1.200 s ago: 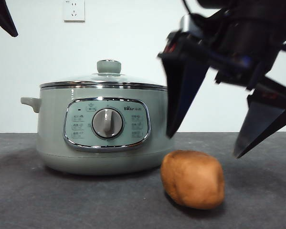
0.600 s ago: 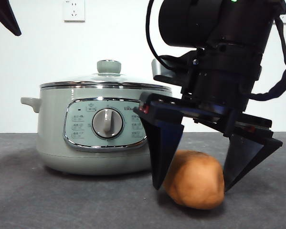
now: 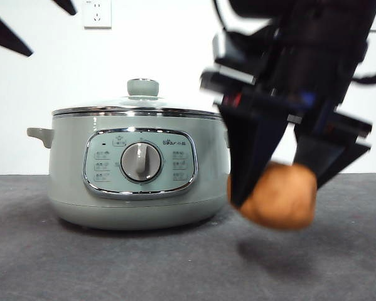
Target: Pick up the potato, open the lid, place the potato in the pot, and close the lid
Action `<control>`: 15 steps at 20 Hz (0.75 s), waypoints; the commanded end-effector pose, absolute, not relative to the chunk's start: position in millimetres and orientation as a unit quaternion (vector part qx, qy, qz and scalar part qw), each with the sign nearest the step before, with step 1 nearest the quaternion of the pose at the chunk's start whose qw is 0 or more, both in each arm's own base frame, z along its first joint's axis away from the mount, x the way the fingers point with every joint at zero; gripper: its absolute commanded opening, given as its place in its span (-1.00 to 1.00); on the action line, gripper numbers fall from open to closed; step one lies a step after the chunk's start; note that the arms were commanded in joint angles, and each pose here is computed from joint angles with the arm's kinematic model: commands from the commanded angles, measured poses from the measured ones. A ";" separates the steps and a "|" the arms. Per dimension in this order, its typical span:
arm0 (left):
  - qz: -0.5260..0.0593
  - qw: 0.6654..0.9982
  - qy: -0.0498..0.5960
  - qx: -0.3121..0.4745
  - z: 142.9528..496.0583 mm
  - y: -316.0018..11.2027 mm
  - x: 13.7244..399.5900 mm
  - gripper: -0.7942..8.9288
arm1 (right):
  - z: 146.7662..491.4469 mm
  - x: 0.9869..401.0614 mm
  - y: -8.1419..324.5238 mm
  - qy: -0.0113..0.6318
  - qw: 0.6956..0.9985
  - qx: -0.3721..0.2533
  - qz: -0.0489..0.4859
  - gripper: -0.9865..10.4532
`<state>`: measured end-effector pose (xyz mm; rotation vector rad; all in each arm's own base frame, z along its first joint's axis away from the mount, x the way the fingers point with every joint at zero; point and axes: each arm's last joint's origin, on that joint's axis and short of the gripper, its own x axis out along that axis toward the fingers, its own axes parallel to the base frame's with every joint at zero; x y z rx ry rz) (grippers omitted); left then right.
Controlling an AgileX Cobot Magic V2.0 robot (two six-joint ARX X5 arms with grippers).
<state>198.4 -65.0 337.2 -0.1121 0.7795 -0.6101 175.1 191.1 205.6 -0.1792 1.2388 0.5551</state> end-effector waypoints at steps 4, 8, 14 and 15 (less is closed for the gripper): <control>-0.300 0.878 0.374 -0.015 350.5 -93.0 233.2 0.13 | 238.5 158.9 173.6 0.538 0.795 -0.070 0.274 -0.83; -0.315 0.872 0.374 0.009 352.1 -124.5 271.1 0.13 | 254.5 148.7 162.6 0.519 0.805 -0.059 0.282 -0.83; -0.301 0.873 0.379 0.066 336.8 -160.0 301.1 0.13 | 260.2 142.1 155.6 0.521 0.804 -0.057 0.280 -0.83; -0.298 0.872 0.380 0.076 333.4 -163.4 302.4 0.13 | 259.9 141.8 155.2 0.523 0.803 -0.059 0.279 -0.83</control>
